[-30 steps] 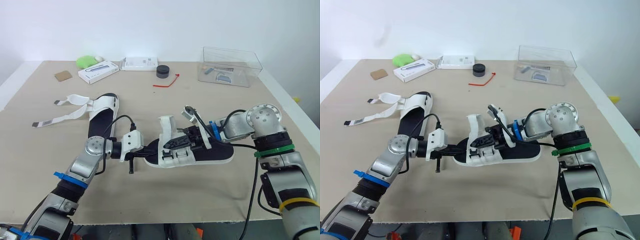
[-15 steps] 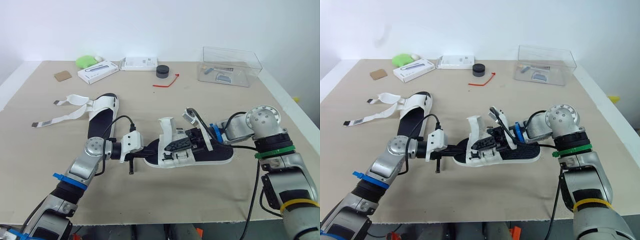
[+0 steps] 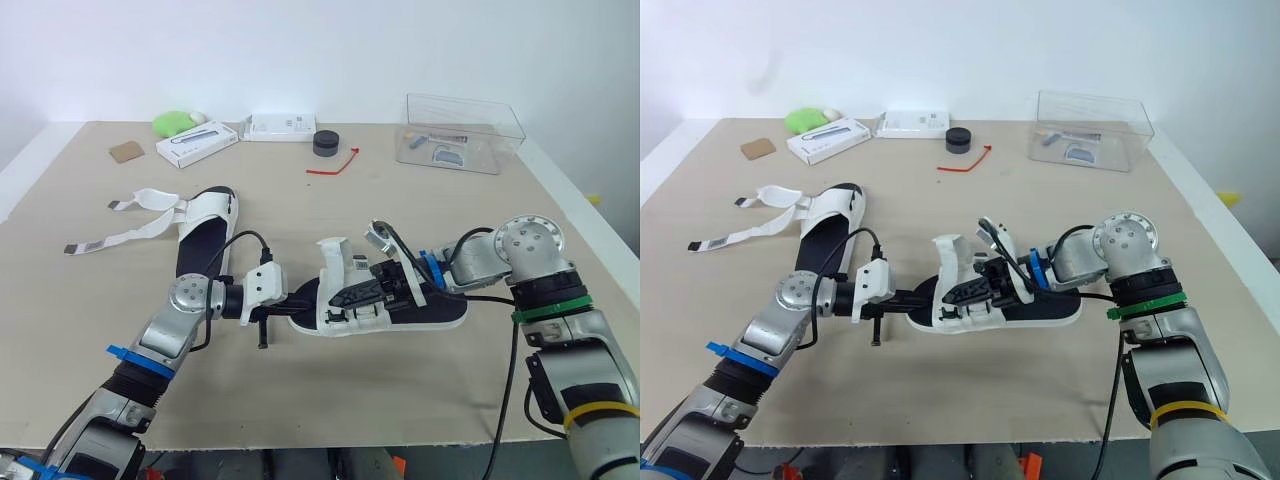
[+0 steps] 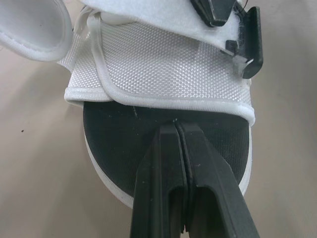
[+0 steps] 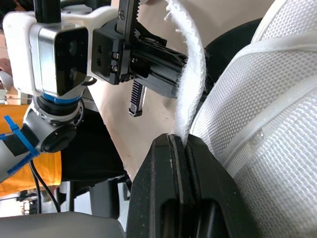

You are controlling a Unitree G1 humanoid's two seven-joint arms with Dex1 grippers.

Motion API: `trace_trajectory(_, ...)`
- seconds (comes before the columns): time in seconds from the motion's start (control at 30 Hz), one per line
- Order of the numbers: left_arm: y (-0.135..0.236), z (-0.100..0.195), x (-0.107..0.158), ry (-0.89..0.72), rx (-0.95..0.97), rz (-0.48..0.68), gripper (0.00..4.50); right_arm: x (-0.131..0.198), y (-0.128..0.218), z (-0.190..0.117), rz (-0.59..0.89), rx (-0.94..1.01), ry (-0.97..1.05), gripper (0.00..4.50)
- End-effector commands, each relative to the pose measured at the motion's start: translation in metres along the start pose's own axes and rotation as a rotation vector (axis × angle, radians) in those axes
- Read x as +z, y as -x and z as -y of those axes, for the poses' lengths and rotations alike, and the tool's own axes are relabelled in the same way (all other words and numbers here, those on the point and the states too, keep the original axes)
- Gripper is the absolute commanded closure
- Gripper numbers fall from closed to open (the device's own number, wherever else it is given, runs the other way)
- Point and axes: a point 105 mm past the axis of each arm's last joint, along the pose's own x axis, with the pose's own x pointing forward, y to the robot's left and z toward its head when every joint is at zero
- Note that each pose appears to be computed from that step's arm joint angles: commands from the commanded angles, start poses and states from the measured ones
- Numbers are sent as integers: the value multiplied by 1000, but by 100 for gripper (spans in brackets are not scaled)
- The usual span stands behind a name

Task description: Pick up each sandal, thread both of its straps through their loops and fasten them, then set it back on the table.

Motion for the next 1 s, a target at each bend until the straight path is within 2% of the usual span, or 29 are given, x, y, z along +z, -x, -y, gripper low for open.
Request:
trace_trajectory(0.03, 0, 7, -21, 47, -19, -75, 450, -16, -4, 0, -69, -51, 68, 447)
trace_trajectory(0.47, -4, 9, -22, 47, -16, -72, 450, -24, -8, -6, -77, -183, 325, 447)
trace_trajectory(0.5, -4, 8, -22, 47, -16, -72, 450, -24, -8, -9, -73, -173, 349, 395)
trace_trajectory(0.53, -4, 8, -22, 46, -15, -73, 450, -23, -8, -12, -64, -169, 373, 367)
trace_trajectory(0.57, -4, 7, -22, 46, -15, -74, 450, -21, -7, -14, -50, -168, 393, 320)
trace_trajectory(0.67, -4, 6, -22, 44, -15, -74, 450, 2, 2, -23, 30, -155, 406, 248)
trace_trajectory(1.0, -8, 7, -21, 39, -27, -66, 450, 36, 13, -25, 120, -177, 392, 248)
